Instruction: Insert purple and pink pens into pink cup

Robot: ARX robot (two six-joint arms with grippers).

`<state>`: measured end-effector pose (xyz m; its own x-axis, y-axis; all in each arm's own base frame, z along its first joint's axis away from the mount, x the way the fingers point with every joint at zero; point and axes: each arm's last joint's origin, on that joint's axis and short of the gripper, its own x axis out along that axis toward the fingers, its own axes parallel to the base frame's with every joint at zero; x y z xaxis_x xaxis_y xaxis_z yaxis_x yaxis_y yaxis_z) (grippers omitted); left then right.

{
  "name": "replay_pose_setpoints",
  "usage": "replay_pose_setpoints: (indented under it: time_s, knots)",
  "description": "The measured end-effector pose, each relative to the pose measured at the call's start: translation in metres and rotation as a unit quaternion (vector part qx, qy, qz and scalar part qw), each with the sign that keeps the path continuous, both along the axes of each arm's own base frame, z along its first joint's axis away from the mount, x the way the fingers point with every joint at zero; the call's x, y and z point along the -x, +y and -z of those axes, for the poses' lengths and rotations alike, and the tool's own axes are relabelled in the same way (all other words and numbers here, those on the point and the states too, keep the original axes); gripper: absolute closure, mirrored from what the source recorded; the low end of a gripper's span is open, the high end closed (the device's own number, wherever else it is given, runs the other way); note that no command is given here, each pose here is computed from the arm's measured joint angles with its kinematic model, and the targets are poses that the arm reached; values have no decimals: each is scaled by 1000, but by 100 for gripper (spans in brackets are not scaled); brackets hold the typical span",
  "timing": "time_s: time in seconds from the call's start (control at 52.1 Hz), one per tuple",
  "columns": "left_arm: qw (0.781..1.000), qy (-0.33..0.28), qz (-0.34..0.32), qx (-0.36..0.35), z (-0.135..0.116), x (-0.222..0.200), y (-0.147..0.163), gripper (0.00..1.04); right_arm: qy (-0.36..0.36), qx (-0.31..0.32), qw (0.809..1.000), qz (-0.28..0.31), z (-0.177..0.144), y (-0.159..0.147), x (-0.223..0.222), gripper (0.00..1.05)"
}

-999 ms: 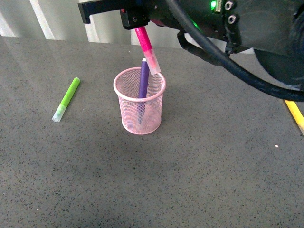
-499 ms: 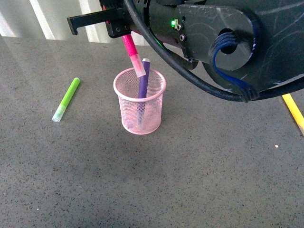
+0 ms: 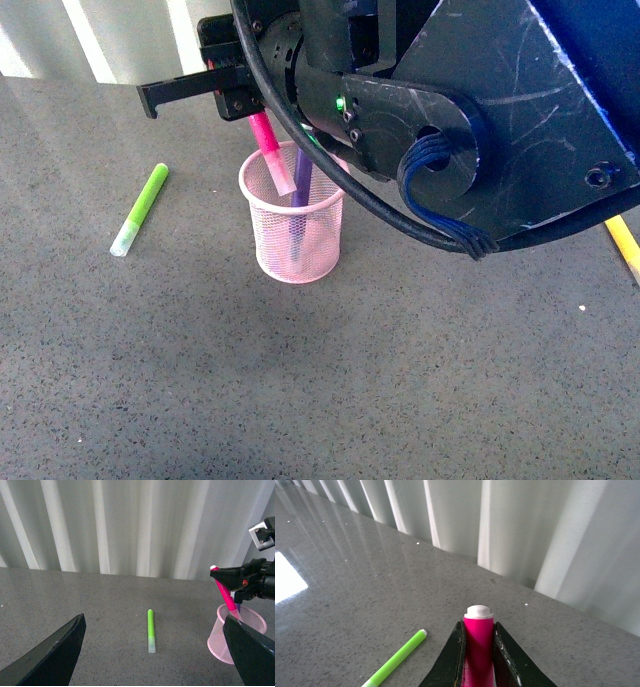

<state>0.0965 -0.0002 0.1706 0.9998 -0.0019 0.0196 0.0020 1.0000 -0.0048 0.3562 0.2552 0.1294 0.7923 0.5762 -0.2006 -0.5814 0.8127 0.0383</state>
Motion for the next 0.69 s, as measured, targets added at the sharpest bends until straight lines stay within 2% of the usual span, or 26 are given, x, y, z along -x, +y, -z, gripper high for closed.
replay_pose_setpoints:
  time_s: [0.269, 0.365, 0.576, 0.692]
  knots:
    - [1000, 0, 0, 0, 0, 0, 0, 7, 10, 4, 1000, -5, 4, 1, 1, 93]
    - [1000, 0, 0, 0, 0, 0, 0, 7, 18, 4, 1000, -8, 6, 0, 1, 74]
    - [1000, 0, 0, 0, 0, 0, 0, 7, 31, -2, 1000, 1, 2, -7, 11, 42]
    - [1000, 0, 0, 0, 0, 0, 0, 7, 36, -11, 999, 35, -24, -24, 23, 19]
